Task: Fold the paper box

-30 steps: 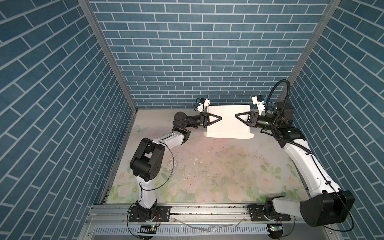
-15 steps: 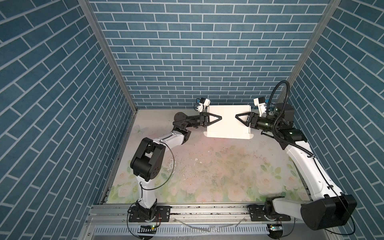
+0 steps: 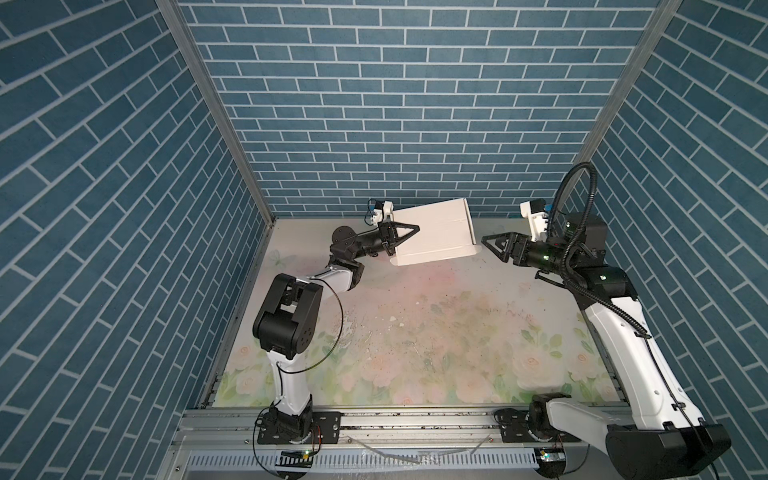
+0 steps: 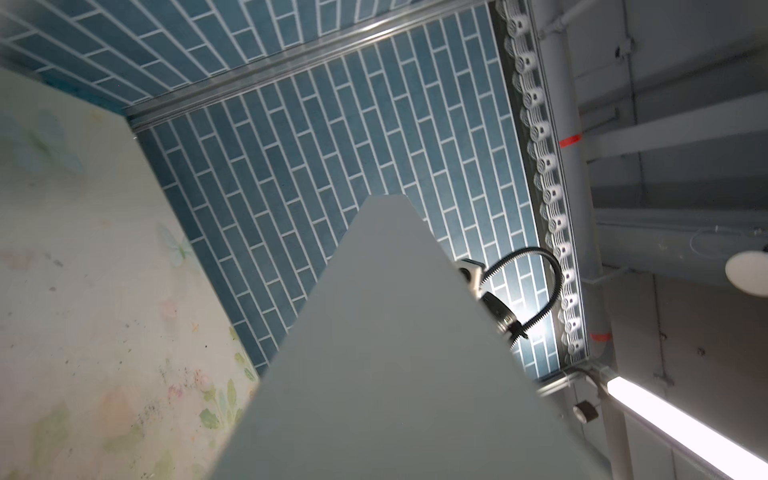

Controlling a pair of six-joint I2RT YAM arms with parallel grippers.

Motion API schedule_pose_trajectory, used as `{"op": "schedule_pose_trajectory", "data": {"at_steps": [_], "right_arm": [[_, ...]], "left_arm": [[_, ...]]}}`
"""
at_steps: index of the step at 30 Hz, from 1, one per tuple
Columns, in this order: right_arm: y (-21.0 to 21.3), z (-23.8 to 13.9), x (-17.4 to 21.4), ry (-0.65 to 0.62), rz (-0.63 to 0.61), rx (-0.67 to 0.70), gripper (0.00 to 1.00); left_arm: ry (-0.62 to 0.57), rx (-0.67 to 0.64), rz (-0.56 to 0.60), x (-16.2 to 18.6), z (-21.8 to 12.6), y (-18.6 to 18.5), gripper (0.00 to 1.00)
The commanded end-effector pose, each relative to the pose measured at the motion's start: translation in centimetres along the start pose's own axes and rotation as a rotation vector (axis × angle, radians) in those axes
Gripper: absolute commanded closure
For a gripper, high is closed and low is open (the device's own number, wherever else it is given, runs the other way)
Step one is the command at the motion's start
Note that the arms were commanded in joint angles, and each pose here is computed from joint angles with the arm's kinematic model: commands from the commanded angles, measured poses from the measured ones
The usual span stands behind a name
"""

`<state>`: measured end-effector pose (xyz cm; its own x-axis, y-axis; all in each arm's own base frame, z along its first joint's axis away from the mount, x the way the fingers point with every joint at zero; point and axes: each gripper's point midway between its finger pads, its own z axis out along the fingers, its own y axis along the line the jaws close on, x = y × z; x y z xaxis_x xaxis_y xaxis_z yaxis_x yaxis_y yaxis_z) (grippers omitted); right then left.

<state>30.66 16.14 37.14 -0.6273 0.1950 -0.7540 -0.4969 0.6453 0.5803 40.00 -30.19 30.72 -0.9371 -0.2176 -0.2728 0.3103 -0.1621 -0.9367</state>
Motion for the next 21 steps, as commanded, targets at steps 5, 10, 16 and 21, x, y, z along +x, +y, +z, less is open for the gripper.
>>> {"op": "schedule_pose_trajectory", "data": {"at_steps": [5,10,16,21], "right_arm": [[-2.5,-1.3,-1.1,-0.092,-0.204,0.178,0.3],[-6.4,1.6,1.2,0.011,-0.213,0.225,0.36],[-9.1,4.6,3.3,0.101,-0.235,0.21,0.44],[-10.7,5.6,4.6,0.145,-0.241,0.225,0.48]], "left_arm": [[-0.145,-0.131,-0.326,-0.1,-1.9,3.2,0.84],[-0.236,-0.227,-0.559,1.2,-3.7,7.0,0.84],[-0.3,-0.38,-0.758,4.0,-6.0,9.8,0.85],[-0.314,-0.432,-0.834,5.0,-6.6,9.8,0.84]]}}
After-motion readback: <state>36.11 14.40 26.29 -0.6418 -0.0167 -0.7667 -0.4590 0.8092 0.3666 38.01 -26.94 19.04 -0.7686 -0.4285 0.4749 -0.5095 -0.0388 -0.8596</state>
